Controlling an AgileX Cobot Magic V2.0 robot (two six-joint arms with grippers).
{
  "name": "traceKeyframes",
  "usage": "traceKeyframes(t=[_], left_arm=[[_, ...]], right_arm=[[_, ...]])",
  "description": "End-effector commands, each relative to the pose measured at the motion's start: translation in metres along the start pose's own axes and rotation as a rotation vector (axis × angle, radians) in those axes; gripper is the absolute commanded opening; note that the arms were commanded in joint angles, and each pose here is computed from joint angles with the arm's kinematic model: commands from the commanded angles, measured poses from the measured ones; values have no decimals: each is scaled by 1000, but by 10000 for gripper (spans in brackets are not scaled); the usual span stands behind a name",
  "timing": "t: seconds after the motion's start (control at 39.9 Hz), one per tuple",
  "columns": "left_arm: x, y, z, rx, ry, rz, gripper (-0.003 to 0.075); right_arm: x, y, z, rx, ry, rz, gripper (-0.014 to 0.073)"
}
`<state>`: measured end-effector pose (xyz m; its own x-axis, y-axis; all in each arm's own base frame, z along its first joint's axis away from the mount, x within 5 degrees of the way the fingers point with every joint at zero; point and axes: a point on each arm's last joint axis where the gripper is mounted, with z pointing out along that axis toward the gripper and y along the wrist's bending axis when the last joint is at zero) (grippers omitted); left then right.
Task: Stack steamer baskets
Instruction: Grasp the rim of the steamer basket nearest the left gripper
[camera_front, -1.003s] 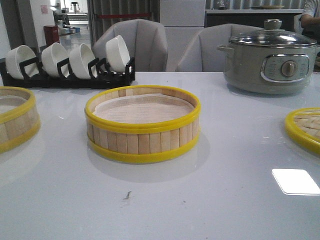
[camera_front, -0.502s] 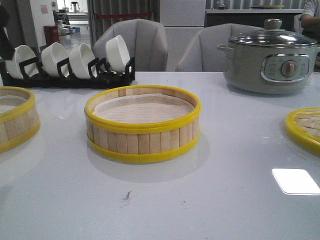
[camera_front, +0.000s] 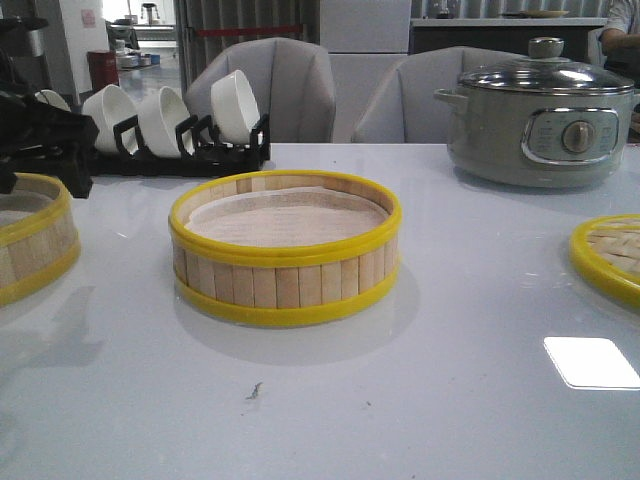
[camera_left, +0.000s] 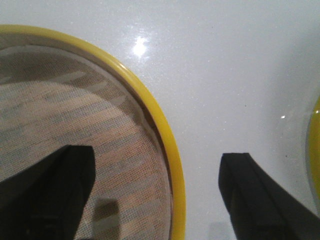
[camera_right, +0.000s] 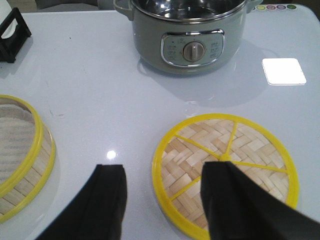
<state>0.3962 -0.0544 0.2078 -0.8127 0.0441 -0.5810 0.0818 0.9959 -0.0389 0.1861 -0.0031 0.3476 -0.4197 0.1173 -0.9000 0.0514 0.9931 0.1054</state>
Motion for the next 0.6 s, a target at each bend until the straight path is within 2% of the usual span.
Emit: traceKeyframes(t=[0.0,0.13,0.33,0.45,0.58], left_arm=[[-19,-4,-15,18,-93,-19,569],[-14,-4,-4,19,-61,-27,553],[-7,-4,4,25,-3,-46,465],[-7,-4,4,25,3,-46,319],[-7,-5,2,26,10,-49,85]], right_arm=[[-19,2,-8,-8,-121,1,445],[-20,2,-8,-8,-125,1,445],[-20,2,-8,-9,-128,1,445],[-20,2,-8,-9,-129,1,445],[-20,2,-8,-9,-128,1,445]])
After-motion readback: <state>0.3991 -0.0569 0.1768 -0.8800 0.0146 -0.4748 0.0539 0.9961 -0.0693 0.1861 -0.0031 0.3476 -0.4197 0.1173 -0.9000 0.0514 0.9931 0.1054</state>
